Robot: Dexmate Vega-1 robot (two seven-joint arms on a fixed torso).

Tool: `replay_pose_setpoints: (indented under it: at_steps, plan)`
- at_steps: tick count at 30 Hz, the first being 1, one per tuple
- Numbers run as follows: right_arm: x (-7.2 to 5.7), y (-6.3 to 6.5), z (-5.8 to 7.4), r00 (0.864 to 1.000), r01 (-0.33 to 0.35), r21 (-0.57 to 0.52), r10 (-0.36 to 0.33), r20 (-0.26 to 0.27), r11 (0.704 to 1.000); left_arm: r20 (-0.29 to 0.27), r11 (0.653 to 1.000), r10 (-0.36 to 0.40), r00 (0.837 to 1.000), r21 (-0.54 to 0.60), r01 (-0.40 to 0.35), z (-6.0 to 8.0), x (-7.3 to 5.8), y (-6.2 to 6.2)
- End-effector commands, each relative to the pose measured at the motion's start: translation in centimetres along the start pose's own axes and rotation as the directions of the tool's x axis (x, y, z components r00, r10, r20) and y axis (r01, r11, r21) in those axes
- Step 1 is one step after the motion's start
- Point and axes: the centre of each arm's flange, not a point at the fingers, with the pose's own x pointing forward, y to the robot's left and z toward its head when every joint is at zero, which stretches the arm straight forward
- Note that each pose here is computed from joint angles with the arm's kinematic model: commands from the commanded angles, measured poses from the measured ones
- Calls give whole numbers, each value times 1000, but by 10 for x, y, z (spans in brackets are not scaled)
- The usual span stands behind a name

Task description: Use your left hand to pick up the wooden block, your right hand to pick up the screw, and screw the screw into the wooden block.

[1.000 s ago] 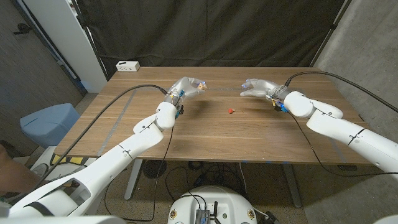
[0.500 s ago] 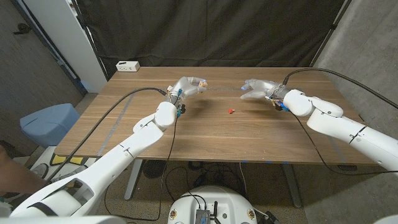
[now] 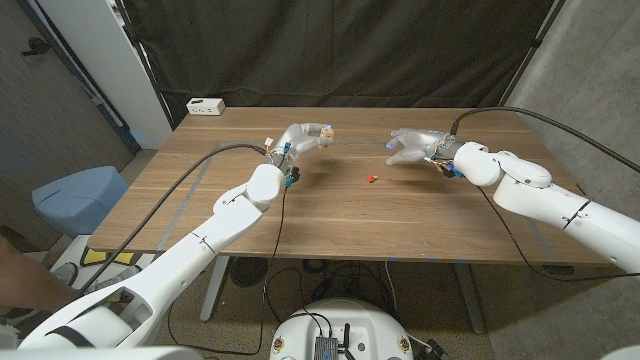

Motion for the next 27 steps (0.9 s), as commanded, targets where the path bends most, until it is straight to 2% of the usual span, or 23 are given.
replay_pose_setpoints:
  at_steps: [1,6,21,27]
  plan:
    - [0,-2,10,999,-34,-104,36,15,994,-14,996,-17,1000,-92,15,-13,-1,0]
    - [4,0,14,999,-43,-151,47,25,988,-35,996,-8,999,-90,5,-19,-2,1]
    - [16,8,23,998,-31,-264,46,51,964,-35,990,-14,999,-139,9,-31,3,2]
    - [19,11,28,997,-32,-327,53,56,945,-32,983,-10,999,-184,4,-35,5,-1]
